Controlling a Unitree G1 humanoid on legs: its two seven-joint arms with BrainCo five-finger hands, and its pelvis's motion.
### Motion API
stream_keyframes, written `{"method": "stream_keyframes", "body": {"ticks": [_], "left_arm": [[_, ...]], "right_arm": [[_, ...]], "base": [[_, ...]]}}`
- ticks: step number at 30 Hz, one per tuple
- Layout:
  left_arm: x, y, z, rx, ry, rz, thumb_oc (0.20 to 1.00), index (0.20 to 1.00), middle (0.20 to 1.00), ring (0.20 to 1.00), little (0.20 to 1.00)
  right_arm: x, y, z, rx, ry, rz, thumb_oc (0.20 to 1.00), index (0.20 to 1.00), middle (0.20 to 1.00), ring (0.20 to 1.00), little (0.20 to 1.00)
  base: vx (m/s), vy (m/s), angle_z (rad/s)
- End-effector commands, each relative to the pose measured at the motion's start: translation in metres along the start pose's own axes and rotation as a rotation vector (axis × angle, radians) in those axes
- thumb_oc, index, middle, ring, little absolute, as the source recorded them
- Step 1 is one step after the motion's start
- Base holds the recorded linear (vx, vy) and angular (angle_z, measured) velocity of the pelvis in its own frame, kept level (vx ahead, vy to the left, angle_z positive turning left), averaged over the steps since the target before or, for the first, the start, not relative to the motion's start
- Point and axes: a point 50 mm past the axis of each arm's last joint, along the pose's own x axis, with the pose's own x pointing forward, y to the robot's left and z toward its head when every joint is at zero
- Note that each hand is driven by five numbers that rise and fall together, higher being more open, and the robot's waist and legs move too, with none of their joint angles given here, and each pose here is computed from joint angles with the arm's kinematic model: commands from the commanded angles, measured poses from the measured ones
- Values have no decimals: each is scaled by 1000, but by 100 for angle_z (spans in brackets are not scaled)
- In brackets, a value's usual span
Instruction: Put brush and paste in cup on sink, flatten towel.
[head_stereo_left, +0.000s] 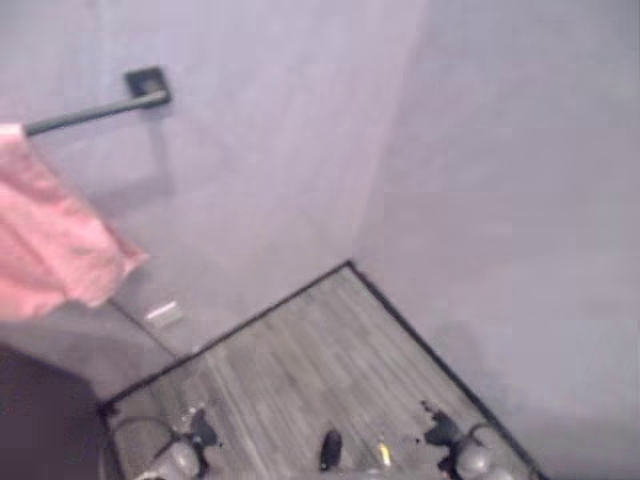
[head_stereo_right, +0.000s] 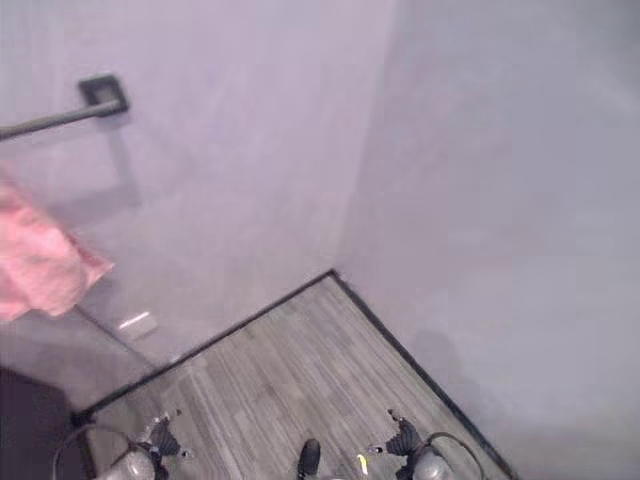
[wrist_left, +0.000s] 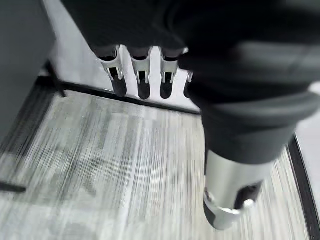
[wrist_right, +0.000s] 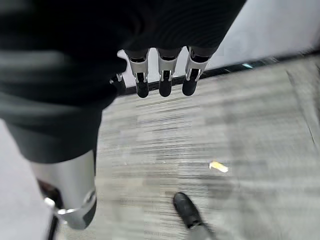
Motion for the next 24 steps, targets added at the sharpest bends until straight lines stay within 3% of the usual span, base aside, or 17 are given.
{"method": "stream_keyframes", "body": {"ticks": [1,4,10,24], "left_arm": [[6,16,9,-30,-21,59,1000,1000,1000,1000,1000],[5,9,15,-26,-35,38,1000,1000,1000,1000,1000],[4,4,16,-5,-43,15,1000,1000,1000,1000,1000],[-6,-17,-6,-116,49,-4,1000,1000,1000,1000,1000]], "right_arm": [[4,-31,11,-11,-51,-96,1000,1000,1000,1000,1000],[3,-44,5,32,-26,-155,1000,1000,1000,1000,1000],[2,-36,3,16,-14,-139,1000,1000,1000,1000,1000],[9,-11,8,-44,25,-68,1000,1000,1000,1000,1000]], "base": [[9,-96,66],[46,-93,71],[28,-18,80],[53,125,10]]}}
